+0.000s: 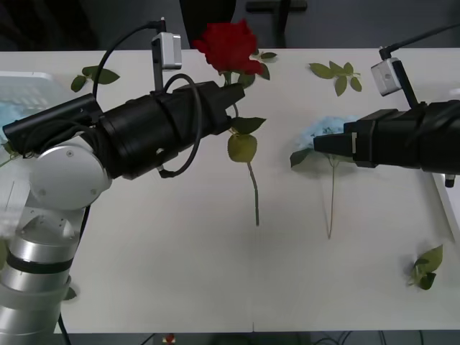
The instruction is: Place the red flowers into the right box and the blue flowers into the left box. If a person shows an open palm, hand one flower to the person first, then continue sorting.
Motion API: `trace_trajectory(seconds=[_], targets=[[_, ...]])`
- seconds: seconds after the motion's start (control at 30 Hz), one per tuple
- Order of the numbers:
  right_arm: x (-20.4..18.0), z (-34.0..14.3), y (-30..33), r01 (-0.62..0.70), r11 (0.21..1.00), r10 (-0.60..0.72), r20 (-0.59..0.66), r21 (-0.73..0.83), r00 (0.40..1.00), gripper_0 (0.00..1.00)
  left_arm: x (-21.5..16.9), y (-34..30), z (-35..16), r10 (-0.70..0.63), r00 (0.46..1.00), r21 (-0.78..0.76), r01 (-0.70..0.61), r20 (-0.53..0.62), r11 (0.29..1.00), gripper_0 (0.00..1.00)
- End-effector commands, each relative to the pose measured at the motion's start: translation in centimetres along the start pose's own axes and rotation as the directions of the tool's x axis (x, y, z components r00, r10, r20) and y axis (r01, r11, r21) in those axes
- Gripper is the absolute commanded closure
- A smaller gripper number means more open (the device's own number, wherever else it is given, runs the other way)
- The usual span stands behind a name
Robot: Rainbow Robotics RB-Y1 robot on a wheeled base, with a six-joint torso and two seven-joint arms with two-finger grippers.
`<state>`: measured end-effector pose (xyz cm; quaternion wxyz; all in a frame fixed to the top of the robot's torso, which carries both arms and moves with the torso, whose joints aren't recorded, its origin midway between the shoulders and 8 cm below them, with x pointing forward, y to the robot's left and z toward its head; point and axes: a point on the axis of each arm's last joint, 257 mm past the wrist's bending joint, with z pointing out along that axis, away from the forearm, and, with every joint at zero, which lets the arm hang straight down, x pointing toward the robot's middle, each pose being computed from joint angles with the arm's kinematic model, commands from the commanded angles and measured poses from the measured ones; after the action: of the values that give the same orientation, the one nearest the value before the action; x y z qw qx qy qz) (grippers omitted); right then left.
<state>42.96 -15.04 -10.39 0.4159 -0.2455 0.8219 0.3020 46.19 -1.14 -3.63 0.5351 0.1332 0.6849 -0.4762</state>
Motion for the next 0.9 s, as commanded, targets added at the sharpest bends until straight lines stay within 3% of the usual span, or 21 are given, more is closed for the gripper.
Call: trace_trajectory(seconds=[0.03,0.37,0.9], targets=[[-0.3,-0.4,1.5,0.049,0.996,-0.048,0.011,-0.080,0.999,0.00,-2.5,-1.8,1.6,0.042,0.997,0.037,-0.044,0.064,0.998,1.00],[2.5,0.6,4.5,-0.005,0.983,-0.012,-0.088,-0.185,0.996,0.00,-2.7,-2.5,4.0,-0.006,0.997,0.064,0.001,0.076,0.998,1.00],[2.2,4.7,8.6,-0.024,0.968,0.003,-0.082,-0.248,0.997,0.00,-1.9,-3.4,4.5,-0.013,0.998,0.085,0.008,0.059,0.996,1.00]])
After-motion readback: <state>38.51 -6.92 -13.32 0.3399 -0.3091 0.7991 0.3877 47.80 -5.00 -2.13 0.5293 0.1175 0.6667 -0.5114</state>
